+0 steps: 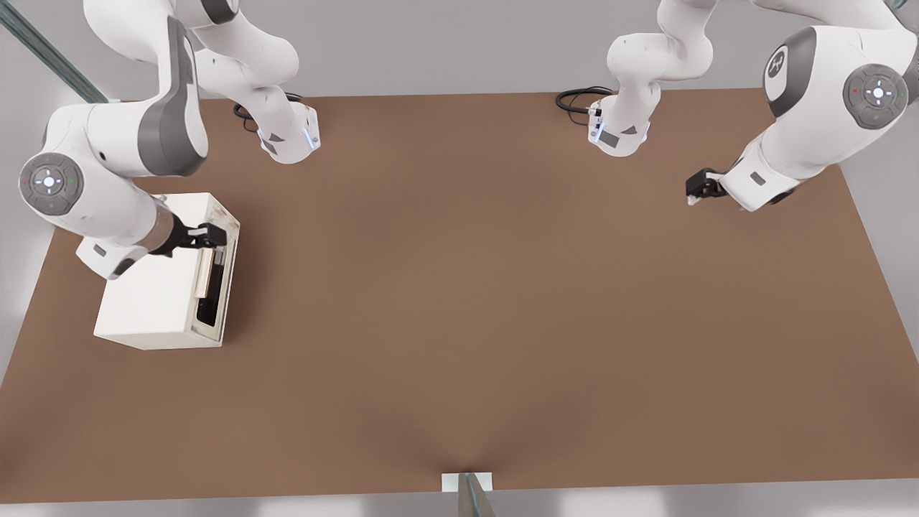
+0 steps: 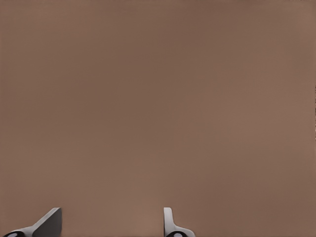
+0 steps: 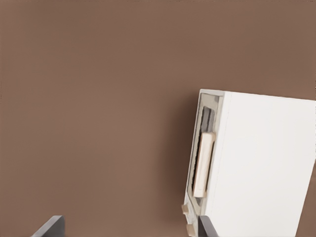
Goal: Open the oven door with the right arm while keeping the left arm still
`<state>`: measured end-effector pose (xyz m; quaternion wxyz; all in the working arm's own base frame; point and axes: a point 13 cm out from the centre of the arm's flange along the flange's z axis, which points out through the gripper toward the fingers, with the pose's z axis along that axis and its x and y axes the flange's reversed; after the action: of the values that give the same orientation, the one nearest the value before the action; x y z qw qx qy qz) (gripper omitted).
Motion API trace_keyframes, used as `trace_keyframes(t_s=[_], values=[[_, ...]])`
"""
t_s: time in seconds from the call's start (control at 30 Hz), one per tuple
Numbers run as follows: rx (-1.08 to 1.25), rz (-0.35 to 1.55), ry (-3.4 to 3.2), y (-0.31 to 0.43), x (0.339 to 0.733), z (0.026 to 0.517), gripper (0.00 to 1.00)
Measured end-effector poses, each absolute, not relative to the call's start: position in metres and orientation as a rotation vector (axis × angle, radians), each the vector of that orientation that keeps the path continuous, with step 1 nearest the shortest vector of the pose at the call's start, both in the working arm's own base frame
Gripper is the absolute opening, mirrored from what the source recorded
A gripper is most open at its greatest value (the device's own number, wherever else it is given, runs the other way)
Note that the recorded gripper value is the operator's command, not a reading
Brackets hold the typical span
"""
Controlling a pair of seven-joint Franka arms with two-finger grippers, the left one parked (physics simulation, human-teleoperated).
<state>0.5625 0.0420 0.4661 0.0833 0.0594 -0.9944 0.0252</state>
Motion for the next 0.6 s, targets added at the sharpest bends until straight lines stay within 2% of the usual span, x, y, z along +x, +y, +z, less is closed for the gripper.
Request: trace_keyframes(t_s=[0.07, 0.1, 0.13, 0.2, 0.33, 0.43, 0.6], values=[[0.183, 0.079, -2.983, 0.042, 0.567, 0.464, 1.00], [0.190, 0.092, -2.970, 0.044, 0.572, 0.453, 0.90], [0.215, 0.129, -2.951, 0.052, 0.580, 0.438, 0.21], [0.303, 0.224, -2.895, 0.092, 0.595, 0.405, 0.21], [0.516, 0.798, -2.657, 0.166, 0.592, 0.329, 0.21], [0.461, 1.096, -2.564, 0.157, 0.597, 0.322, 0.21], [0.317, 1.318, -2.502, 0.117, 0.604, 0.338, 0.21]])
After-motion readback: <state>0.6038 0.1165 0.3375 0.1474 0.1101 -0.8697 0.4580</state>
